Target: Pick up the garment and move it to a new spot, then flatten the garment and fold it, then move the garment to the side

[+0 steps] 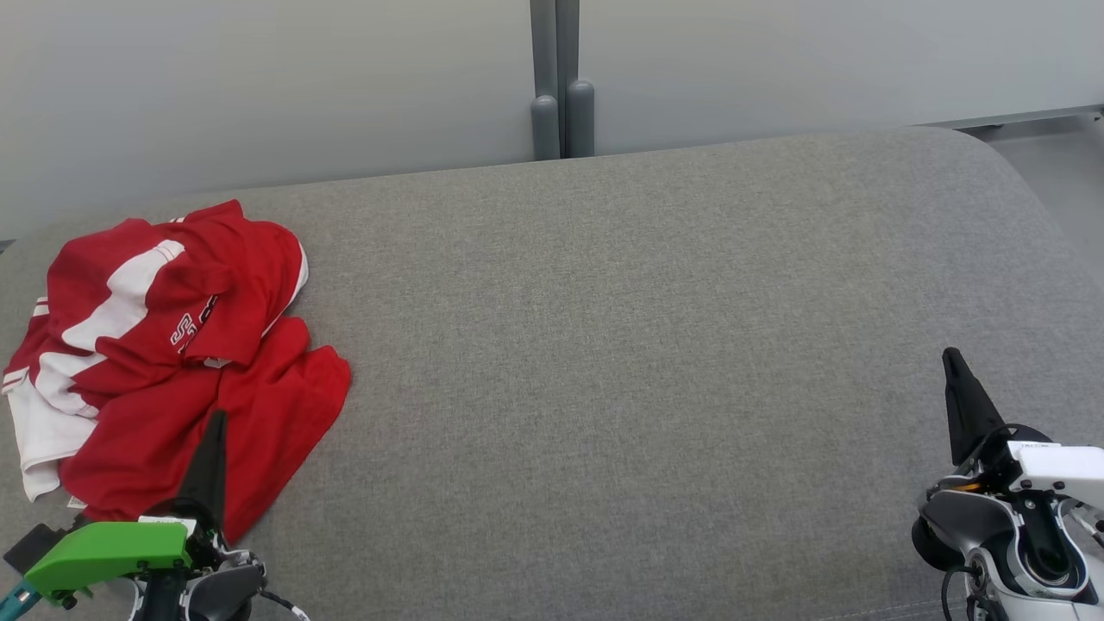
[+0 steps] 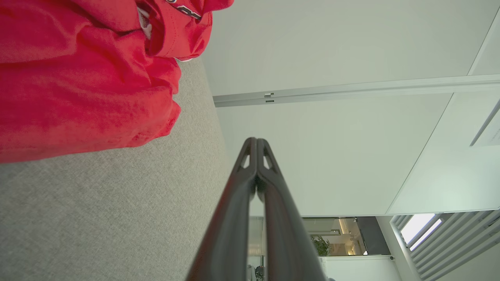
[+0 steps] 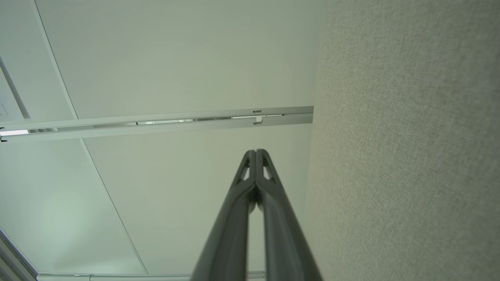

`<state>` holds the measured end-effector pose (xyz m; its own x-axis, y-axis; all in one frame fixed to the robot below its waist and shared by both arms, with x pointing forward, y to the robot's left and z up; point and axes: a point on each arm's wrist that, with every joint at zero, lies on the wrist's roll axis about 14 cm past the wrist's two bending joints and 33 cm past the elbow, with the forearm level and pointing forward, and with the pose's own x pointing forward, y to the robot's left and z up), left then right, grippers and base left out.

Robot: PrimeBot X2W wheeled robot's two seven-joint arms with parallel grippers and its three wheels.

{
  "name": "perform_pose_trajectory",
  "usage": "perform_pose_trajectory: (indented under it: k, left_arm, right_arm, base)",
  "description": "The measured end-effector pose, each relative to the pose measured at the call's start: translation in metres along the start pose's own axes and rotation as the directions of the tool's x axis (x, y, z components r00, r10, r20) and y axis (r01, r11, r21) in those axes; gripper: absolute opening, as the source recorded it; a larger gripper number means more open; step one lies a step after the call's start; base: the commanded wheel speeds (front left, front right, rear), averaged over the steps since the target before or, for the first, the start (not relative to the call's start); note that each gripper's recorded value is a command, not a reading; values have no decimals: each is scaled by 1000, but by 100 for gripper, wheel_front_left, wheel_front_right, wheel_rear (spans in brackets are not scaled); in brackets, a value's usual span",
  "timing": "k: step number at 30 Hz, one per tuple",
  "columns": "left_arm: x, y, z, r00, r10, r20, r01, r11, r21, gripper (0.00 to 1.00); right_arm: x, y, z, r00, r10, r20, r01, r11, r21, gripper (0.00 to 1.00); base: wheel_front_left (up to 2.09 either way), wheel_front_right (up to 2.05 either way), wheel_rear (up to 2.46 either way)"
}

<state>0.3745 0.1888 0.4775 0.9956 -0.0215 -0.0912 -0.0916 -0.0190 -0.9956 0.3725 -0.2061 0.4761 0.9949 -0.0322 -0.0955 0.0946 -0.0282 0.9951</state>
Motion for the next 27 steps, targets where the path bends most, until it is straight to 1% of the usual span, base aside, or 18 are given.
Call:
perform_pose_trajectory:
  k: [27]
  left_arm:
    - [0, 0, 0, 1000, 0, 0, 0, 1000, 0, 0]
  right_arm:
    - [0, 0, 0, 1000, 0, 0, 0, 1000, 0, 0]
  base:
    - [0, 0, 0]
